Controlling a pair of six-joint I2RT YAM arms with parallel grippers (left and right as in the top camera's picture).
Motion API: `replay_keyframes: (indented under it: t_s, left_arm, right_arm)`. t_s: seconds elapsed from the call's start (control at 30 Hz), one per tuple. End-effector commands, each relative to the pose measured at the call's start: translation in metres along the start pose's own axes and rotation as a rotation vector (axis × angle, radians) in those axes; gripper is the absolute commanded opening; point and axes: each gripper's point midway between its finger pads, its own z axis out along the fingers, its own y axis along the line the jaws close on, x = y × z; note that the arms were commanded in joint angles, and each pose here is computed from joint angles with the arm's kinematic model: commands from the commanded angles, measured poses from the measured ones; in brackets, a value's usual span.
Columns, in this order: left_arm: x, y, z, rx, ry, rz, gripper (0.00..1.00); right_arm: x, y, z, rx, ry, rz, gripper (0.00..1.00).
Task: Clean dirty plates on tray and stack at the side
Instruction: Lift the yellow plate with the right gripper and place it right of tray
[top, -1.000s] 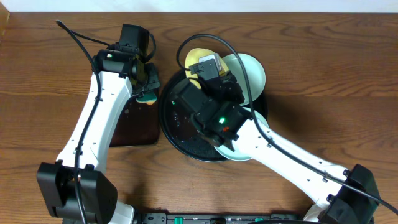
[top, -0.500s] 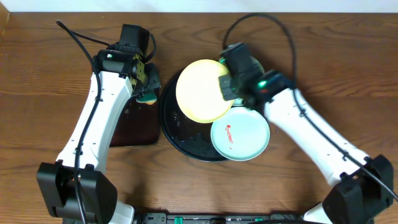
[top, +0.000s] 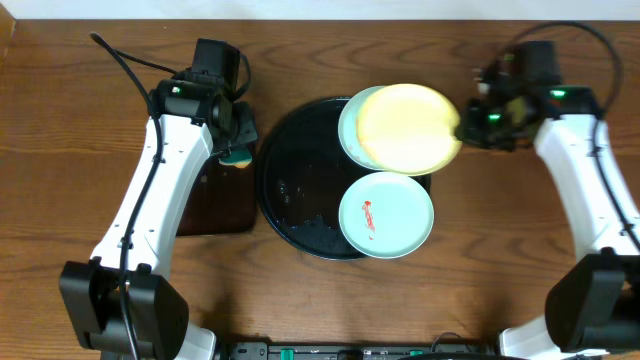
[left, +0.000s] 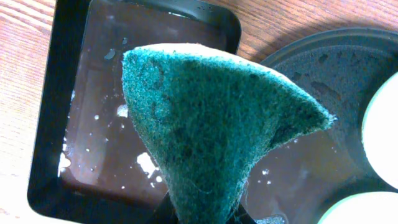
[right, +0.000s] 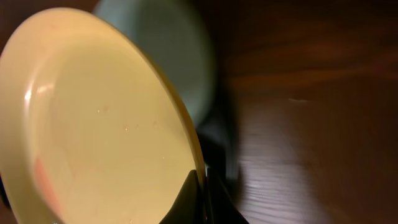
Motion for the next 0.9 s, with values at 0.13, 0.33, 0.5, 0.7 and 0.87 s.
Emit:
replay_keyframes:
  t_s: [0.13,0.33,0.5,0.7,0.87]
  left_arm:
    - [0.0,0.005,0.002,-0.022,-0.001,-0.007,0.07]
    - [0.0,0.005,0.002,-0.022,-0.001,-0.007,0.07]
    - [0.0,0.005,0.002,-0.022,-0.001,-0.007,0.07]
    - [0.0,0.005,0.002,-0.022,-0.001,-0.007,0.07]
    - [0.0,0.005,0.002,-0.022,-0.001,-0.007,0.07]
  right_arm:
    - [-0.024,-0.129,-0.047,0.282,-0.113,0.198,0.01]
    - [-0.02,-0.166,-0.05,0.346,-0.116,0.202,0.01]
    - [-0.009,-0.185,-0.036,0.412,-0.103,0.185,0.01]
    - [0.013,-0.199,0.0,0.408,-0.085,0.18,0.01]
    - [0.024,-0.2,0.032,0.337,-0.114,0.12,0.01]
